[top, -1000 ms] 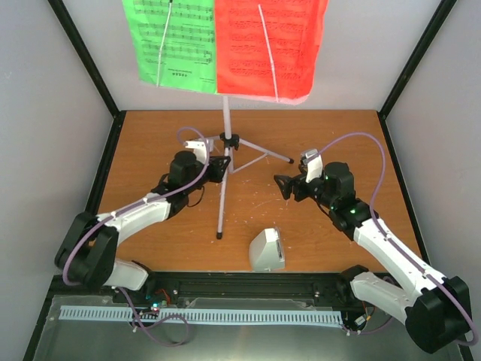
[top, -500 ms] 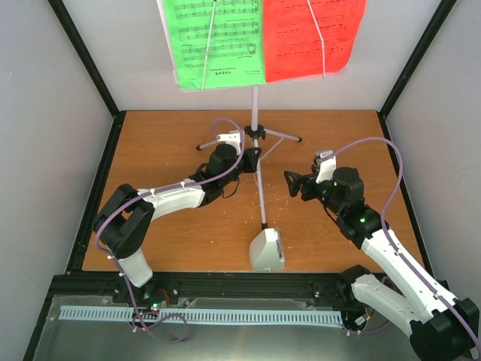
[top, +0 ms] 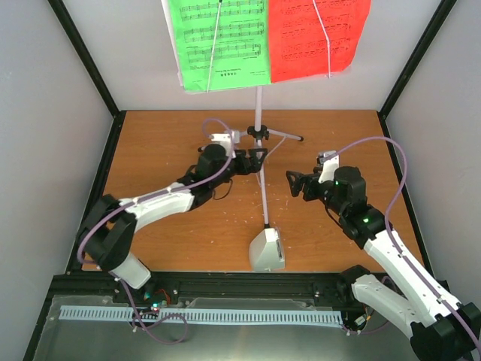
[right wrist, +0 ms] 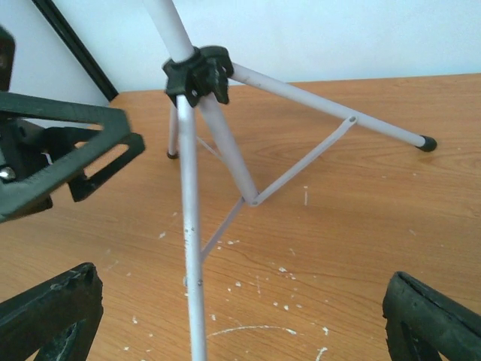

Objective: Pack up the instrument practice props

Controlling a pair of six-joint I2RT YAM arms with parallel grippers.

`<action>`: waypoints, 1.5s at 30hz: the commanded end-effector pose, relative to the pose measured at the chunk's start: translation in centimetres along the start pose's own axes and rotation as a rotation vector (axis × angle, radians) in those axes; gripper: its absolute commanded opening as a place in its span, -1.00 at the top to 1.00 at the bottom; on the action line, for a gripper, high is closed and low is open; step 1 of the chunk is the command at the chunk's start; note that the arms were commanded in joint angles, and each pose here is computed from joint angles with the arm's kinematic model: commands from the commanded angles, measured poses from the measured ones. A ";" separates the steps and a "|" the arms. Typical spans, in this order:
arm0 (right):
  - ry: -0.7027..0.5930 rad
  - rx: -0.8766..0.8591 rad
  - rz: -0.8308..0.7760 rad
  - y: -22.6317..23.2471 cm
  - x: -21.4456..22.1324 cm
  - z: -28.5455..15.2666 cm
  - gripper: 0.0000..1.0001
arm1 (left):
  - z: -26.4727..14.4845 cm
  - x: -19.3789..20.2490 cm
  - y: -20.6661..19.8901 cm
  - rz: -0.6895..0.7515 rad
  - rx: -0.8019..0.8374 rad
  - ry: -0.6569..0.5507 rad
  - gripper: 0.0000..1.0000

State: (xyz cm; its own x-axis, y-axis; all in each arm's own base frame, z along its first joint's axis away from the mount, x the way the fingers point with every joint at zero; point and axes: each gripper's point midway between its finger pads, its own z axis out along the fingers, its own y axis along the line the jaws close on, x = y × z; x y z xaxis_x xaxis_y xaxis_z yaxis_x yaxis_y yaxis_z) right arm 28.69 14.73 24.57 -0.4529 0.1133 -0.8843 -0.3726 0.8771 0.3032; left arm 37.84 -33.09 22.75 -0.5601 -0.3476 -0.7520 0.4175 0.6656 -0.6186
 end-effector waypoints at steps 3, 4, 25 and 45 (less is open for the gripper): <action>-0.053 -0.101 0.026 2.5 -3.2 -1.9 -1.00 | -6.4 -3.9 4.8 -0.007 0.003 -0.020 -0.99; -0.058 -0.117 0.028 2.8 -3.6 -2.1 -1.00 | -7.6 -4.3 5.8 -0.014 -0.003 -0.027 -0.99; -0.332 0.101 -0.046 3.3 -19.9 -7.9 -1.00 | -25.6 -18.0 -5.2 0.344 0.101 -0.234 -0.99; -0.434 0.040 -0.161 7.0 -32.3 -6.2 -0.60 | -19.9 -25.0 -22.7 0.441 0.494 -0.216 -0.68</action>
State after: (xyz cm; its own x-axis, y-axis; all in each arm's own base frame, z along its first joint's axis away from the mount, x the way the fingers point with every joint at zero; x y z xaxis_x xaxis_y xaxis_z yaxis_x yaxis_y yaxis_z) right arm 34.70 14.86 56.86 -0.0143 0.1888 -0.9819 -0.3923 0.9022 0.1792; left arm 29.14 -24.15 56.72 -0.1840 -0.2530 -0.9498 0.8423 0.4575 -0.2850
